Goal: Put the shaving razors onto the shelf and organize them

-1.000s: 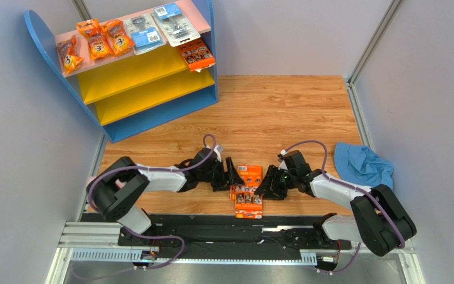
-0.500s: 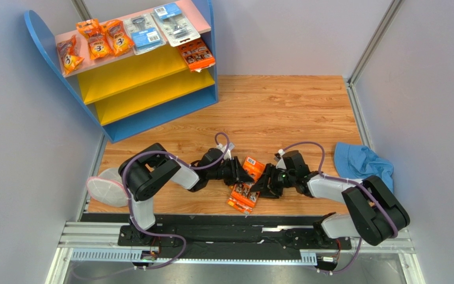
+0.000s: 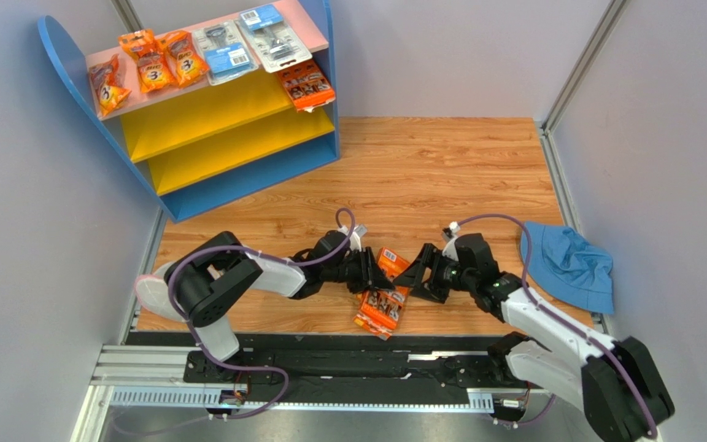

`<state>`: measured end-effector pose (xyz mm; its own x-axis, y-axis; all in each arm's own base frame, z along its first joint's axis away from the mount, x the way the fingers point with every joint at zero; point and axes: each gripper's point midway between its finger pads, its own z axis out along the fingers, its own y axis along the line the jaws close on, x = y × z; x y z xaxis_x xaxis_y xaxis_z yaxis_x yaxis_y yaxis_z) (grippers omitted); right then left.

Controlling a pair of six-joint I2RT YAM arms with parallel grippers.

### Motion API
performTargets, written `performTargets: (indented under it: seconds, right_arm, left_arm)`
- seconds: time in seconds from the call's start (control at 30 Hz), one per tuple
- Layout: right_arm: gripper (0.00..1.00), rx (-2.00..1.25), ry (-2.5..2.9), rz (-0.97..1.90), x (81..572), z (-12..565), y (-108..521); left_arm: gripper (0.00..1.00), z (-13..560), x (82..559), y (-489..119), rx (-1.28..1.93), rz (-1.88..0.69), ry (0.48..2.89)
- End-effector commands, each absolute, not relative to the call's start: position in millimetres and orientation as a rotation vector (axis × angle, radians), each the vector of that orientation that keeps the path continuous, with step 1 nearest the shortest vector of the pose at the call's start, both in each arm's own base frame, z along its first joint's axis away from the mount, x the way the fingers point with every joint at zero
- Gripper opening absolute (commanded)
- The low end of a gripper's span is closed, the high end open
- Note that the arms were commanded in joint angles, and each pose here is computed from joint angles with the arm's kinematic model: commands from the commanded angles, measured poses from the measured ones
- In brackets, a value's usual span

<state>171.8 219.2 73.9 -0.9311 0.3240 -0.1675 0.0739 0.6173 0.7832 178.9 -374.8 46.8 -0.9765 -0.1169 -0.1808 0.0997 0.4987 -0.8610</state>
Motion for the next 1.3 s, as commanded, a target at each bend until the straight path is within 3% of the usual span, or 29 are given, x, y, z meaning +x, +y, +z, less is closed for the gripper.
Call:
performTargets:
  seconds: [0.0,0.13,0.33,0.67,0.77,1.0,1.27]
  right_arm:
    - [0.77,0.348,2.392,1.287,179.6,110.5,219.5]
    - [0.88,0.439,2.277,1.389,176.3,124.6,217.7]
    - [0.88,0.524,2.098,1.583,175.9,146.9,220.9]
    - [0.88,0.433,1.826,1.760,190.3,213.4,230.6]
    - [0.84,0.435,1.867,1.771,196.3,213.2,238.6]
    - [0.63,0.404,1.870,1.822,200.7,219.0,250.7]
    - [0.64,0.411,1.791,1.841,195.5,231.0,246.0]
  left_arm:
    - [0.00,98.7,195.8,-372.1,-0.031,-1.508,2.407]
    - [0.00,136.8,217.5,-360.9,-0.110,-1.525,2.280]
    - [0.00,187.8,242.1,-349.6,-0.193,-1.531,2.103]
    - [0.00,212.7,251.1,-359.8,-0.198,-1.624,2.026]
    - [0.00,218.0,250.7,-363.6,-0.179,-1.666,2.001]
    - [0.00,233.1,247.3,-360.1,-0.172,-1.709,1.932]
    - [0.00,253.2,257.2,-337.4,-0.280,-1.646,1.810]
